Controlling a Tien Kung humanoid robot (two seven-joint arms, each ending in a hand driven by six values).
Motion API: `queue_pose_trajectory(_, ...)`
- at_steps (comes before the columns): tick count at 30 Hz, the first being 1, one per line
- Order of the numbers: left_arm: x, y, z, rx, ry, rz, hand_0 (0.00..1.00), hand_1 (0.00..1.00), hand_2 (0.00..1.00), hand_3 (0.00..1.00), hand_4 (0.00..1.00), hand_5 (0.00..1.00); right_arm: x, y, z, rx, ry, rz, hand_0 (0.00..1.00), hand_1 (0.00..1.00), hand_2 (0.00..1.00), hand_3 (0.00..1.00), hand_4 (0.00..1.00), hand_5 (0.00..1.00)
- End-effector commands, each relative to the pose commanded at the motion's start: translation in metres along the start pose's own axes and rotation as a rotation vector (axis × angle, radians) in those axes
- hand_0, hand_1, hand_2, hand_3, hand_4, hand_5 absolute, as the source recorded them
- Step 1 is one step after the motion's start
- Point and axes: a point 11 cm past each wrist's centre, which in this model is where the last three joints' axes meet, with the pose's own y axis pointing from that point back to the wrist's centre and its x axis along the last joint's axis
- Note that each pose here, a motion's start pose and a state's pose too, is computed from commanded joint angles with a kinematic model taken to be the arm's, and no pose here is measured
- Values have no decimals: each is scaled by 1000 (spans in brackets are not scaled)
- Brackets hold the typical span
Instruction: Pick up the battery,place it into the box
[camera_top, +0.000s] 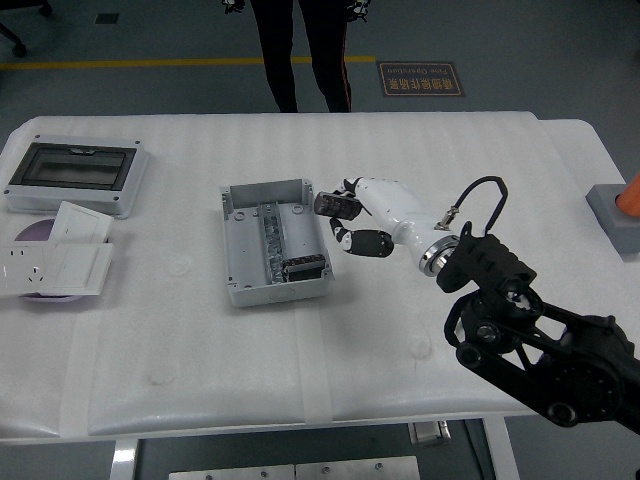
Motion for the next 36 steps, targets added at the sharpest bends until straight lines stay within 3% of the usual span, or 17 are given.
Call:
queue_pose_trajectory(10,0,0,-3,19,2,-6,440,613,593,429,467,469,-41,-23,-12,32,56,-79,691,532,543,683,418,202)
queue_pose_trajectory(11,0,0,-3,19,2,-6,440,613,585,423,467,465,-42,-23,-12,31,59,-81,780,655,651,703,558,299)
queue_pose_trajectory(13,0,0,-3,19,2,-6,440,613,585,423,467,465,-44,-25,-11,30,64,-81,780,655,651,703,558,299)
queue_pose_trajectory(16,0,0,-3,21,3,-5,440,613,585,423,467,465,-43,-27,-8,24,68,-75,780,655,651,703,558,299)
queue_pose_trajectory(17,0,0,-3,22,3,-5,437,610,557,412,466,458,-42,-27,-7,22,69,-71,915,748,744,906,702,367)
queue_pose_trajectory(22,1,0,-3,28,4,-6,437,610,557,412,466,458,-34,-28,-1,11,58,-48,915,748,744,906,702,367)
queue_pose_trajectory(23,1,0,-4,29,5,-6,438,611,550,408,466,450,-33,-28,0,8,55,-45,931,754,754,953,845,457)
queue_pose_trajectory(28,0,1,-2,32,3,-9,438,611,550,408,466,450,-26,-29,6,-5,45,-25,931,754,754,953,845,457)
queue_pose_trajectory(29,1,1,-2,31,3,-9,437,610,553,408,465,439,-26,-29,7,-7,44,-23,936,753,754,967,919,496)
queue_pose_trajectory(36,5,2,-5,47,-1,-3,437,611,559,406,464,430,-18,-25,14,-26,5,9,939,753,754,969,912,495)
